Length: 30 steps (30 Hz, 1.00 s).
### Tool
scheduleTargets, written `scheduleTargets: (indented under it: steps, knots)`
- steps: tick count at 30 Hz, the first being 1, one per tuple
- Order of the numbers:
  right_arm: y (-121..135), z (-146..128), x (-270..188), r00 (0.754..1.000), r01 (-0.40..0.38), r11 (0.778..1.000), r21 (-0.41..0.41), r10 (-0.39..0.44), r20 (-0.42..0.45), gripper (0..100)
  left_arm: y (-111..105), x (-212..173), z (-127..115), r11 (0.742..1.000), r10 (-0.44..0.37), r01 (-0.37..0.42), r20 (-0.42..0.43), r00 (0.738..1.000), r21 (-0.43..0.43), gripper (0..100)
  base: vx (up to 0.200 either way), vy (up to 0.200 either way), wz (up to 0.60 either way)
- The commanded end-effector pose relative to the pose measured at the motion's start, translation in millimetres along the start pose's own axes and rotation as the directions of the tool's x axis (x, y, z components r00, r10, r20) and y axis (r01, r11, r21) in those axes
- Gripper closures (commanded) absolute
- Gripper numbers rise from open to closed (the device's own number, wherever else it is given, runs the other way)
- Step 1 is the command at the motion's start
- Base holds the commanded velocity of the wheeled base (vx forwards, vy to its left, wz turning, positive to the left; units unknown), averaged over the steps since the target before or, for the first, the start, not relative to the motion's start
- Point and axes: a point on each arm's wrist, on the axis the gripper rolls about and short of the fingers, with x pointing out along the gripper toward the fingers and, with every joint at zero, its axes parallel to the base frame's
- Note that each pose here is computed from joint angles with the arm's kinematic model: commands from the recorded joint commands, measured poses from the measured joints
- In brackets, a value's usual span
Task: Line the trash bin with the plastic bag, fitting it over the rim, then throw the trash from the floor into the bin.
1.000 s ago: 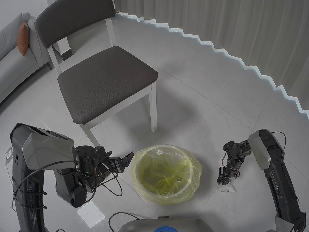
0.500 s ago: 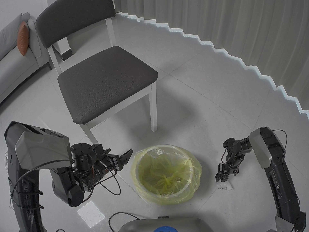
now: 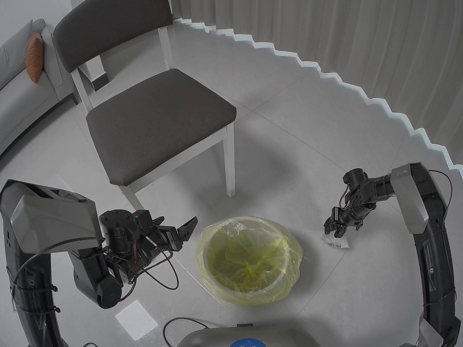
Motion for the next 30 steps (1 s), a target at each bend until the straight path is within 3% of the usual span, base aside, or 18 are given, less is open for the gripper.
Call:
scheduleTargets:
  steps: [1, 9, 22, 30]
  knots:
    - [6, 13, -48, 0.998, -0.021, 1.000, -0.005, 0.021, 0.063, 100, -4, -7, 12, 1.000, -0.015, 0.015, 0.043, 0.999, 0.004, 0, 0.000, 0.000, 0.00]
    - [6, 5, -92, 0.987, -0.057, 0.998, -0.020, 0.059, 0.152, 100, -13, -18, 25, 0.999, -0.041, 0.040, 0.081, 0.996, 0.010, 0, 0.000, 0.000, 0.00]
    - [25, -17, -162, 0.951, -0.110, 0.984, -0.140, 0.145, 0.275, 100, -21, -32, 44, 0.998, -0.068, 0.066, 0.138, 0.988, 0.016, 0, 0.000, 0.000, 0.00]
    - [57, -39, -219, 0.903, -0.150, 0.950, -0.275, 0.245, 0.353, 100, -34, -42, 58, 0.994, -0.111, 0.106, 0.191, 0.975, 0.034, 0, 0.000, 0.000, 0.00]
